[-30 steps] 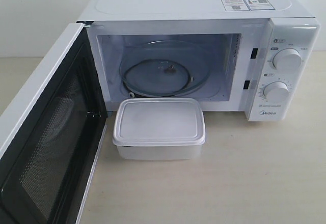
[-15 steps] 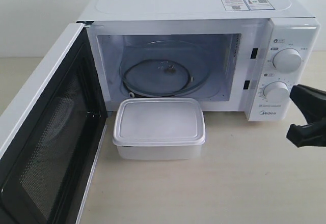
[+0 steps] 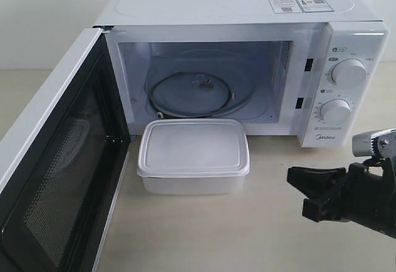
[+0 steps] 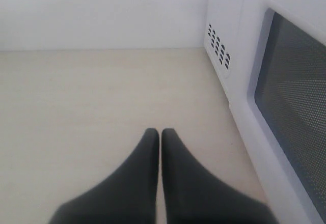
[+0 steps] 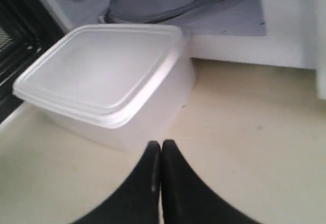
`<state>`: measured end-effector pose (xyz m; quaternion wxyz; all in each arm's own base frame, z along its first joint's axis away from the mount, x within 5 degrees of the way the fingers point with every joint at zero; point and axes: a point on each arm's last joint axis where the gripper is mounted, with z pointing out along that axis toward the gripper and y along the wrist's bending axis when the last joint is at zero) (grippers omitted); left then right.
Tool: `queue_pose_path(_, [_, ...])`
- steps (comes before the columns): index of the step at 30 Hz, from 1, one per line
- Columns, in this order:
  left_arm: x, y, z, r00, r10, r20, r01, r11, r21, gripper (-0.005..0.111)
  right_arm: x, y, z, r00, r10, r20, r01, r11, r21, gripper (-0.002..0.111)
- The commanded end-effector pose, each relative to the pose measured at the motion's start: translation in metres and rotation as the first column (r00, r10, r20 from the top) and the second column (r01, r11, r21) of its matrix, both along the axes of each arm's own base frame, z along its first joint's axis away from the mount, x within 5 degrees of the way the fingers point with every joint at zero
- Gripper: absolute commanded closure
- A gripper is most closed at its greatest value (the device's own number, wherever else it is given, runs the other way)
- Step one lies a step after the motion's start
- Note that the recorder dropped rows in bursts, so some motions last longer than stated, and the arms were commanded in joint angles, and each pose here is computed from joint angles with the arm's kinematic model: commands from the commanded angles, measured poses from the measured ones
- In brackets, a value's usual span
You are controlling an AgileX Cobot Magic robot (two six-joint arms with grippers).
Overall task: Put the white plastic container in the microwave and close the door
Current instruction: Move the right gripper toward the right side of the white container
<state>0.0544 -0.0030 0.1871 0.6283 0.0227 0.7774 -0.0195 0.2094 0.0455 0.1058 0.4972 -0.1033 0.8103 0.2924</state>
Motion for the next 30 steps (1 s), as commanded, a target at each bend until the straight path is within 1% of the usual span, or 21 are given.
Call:
queue_pose_path(1, [0.000, 0.000, -0.001, 1.000, 0.004, 0.002, -0.004, 1.000, -0.011, 0.102, 0.016, 0.007, 0.003, 0.996, 0.051, -0.069, -0.039, 0.986, 0.165, 0.109])
queue_pose_path(3, [0.000, 0.000, -0.001, 1.000, 0.004, 0.002, -0.004, 1.000, -0.011, 0.102, 0.026, 0.006, 0.007, 0.996, 0.032, -0.088, -0.011, 0.974, 0.224, 0.108])
queue_pose_path(5, [0.000, 0.000, -0.001, 1.000, 0.004, 0.002, -0.004, 1.000, -0.011, 0.102, 0.037, 0.008, 0.012, 0.994, 0.052, -0.099, -0.023, 0.961, 0.277, 0.108])
queue_pose_path(9, [0.000, 0.000, -0.001, 1.000, 0.004, 0.002, -0.004, 1.000, -0.011, 0.102, 0.052, 0.017, 0.018, 0.980, 0.126, -0.156, -0.068, 0.942, 0.330, 0.108])
queue_pose_path(10, [0.000, 0.000, -0.001, 1.000, 0.004, 0.002, -0.004, 1.000, -0.011, 0.102, 0.054, 0.020, 0.019, 0.978, 0.129, -0.166, -0.066, 0.938, 0.340, 0.108])
queue_pose_path(11, [0.000, 0.000, -0.001, 1.000, 0.004, 0.002, -0.004, 1.000, -0.011, 0.102, 0.058, 0.026, 0.019, 0.979, 0.104, -0.175, -0.040, 0.941, 0.336, 0.108])
queue_pose_path(13, [0.000, 0.000, -0.001, 1.000, 0.004, 0.002, -0.004, 1.000, -0.011, 0.102, 0.063, 0.034, 0.013, 0.975, 0.007, -0.220, 0.053, 0.963, 0.265, 0.108])
queue_pose_path(15, [0.000, 0.000, -0.001, 1.000, 0.004, 0.002, -0.004, 1.000, -0.011, 0.102, 0.068, 0.039, 0.006, 0.963, -0.084, -0.256, 0.128, 0.979, 0.158, 0.108])
queue_pose_path(17, [0.000, 0.000, -0.001, 1.000, 0.004, 0.002, -0.004, 1.000, -0.011, 0.102, 0.076, 0.038, 0.007, 0.955, -0.154, -0.255, 0.191, 0.973, 0.129, 0.108])
queue_pose_path(19, [0.000, 0.000, -0.001, 1.000, 0.004, 0.002, -0.004, 1.000, -0.011, 0.102, 0.085, 0.036, 0.010, 0.945, -0.203, -0.256, 0.241, 0.962, 0.129, 0.108])
queue_pose_path(20, [0.000, 0.000, -0.001, 1.000, 0.004, 0.002, -0.004, 1.000, -0.011, 0.102, 0.091, 0.035, 0.011, 0.939, -0.217, -0.267, 0.250, 0.964, 0.094, 0.108])
queue_pose_path(22, [0.000, 0.000, -0.001, 1.000, 0.004, 0.002, -0.004, 1.000, -0.011, 0.102, 0.098, 0.036, 0.013, 0.941, -0.200, -0.273, 0.220, 0.975, 0.044, 0.108])
queue_pose_path(26, [0.000, 0.000, -0.001, 1.000, 0.004, 0.002, -0.004, 1.000, -0.011, 0.102, 0.097, 0.047, 0.013, 0.947, -0.157, -0.281, 0.174, 0.984, 0.036, 0.108])
queue_pose_path(30, [0.000, 0.000, -0.001, 1.000, 0.004, 0.002, -0.004, 1.000, -0.011, 0.102, 0.094, 0.050, 0.010, 0.938, -0.163, -0.305, 0.169, 0.986, -0.008, 0.108])
